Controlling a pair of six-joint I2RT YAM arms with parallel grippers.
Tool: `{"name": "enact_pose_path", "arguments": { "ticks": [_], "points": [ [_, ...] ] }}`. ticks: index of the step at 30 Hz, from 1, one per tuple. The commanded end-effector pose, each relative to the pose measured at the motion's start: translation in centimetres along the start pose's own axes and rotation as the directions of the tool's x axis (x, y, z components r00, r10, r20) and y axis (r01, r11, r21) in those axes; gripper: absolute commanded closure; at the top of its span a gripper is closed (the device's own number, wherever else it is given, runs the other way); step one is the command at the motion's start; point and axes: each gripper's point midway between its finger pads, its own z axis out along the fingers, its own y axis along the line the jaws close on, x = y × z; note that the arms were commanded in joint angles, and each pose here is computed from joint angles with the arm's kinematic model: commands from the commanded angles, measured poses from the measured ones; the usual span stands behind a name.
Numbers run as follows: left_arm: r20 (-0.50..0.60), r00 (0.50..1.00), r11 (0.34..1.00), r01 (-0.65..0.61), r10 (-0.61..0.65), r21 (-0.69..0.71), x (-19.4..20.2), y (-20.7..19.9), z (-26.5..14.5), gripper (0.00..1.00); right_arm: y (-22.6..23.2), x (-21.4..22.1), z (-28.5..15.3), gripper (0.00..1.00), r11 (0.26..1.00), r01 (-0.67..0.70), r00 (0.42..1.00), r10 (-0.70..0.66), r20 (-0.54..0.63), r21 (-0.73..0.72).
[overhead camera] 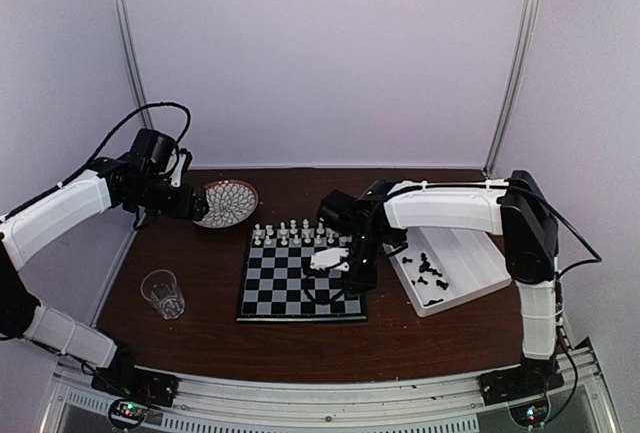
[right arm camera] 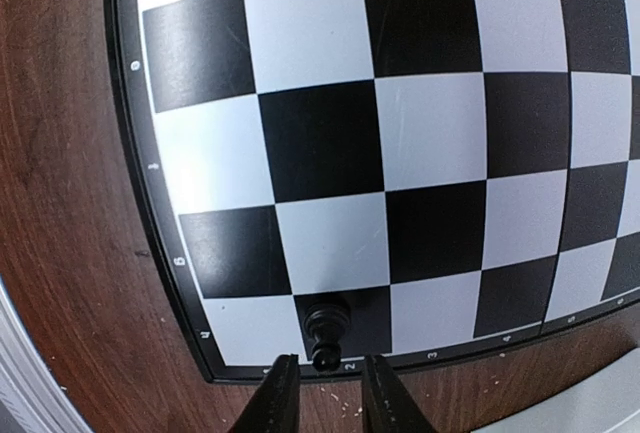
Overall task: Set up the chess pieces on the board
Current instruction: Place the pawn at a7, then pick up the rook from the storage box.
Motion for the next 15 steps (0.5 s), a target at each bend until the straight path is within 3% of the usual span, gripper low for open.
{"name": "enact_pose_path", "arguments": {
  "ticks": [1,5,11,15],
  "points": [
    [0.044,0.999,1.0,-0.012,0.012,0.022,-1.0,-0.4,-0.2,0.08,0.2,0.3,-5.1,0.74,0.998,0.0,0.999,-0.002,0.04,0.057],
    [0.043,0.999,0.999,-0.018,0.016,0.038,-1.0,-0.7,-0.1,0.08,-1.4,2.0,-9.6,0.73,0.989,-0.051,0.993,0.035,0.111,0.142],
    [0.128,0.99,0.969,-0.091,0.063,0.228,-1.7,-3.9,-1.9,0.08,-5.2,9.5,-8.1,0.77,0.959,-0.25,0.966,0.237,0.108,0.133],
    [0.19,0.979,0.956,-0.122,0.072,0.268,-2.1,-4.5,-3.1,0.08,-6.8,13.3,-6.7,0.81,0.929,-0.347,0.936,0.333,0.116,0.129]
  ]
}}
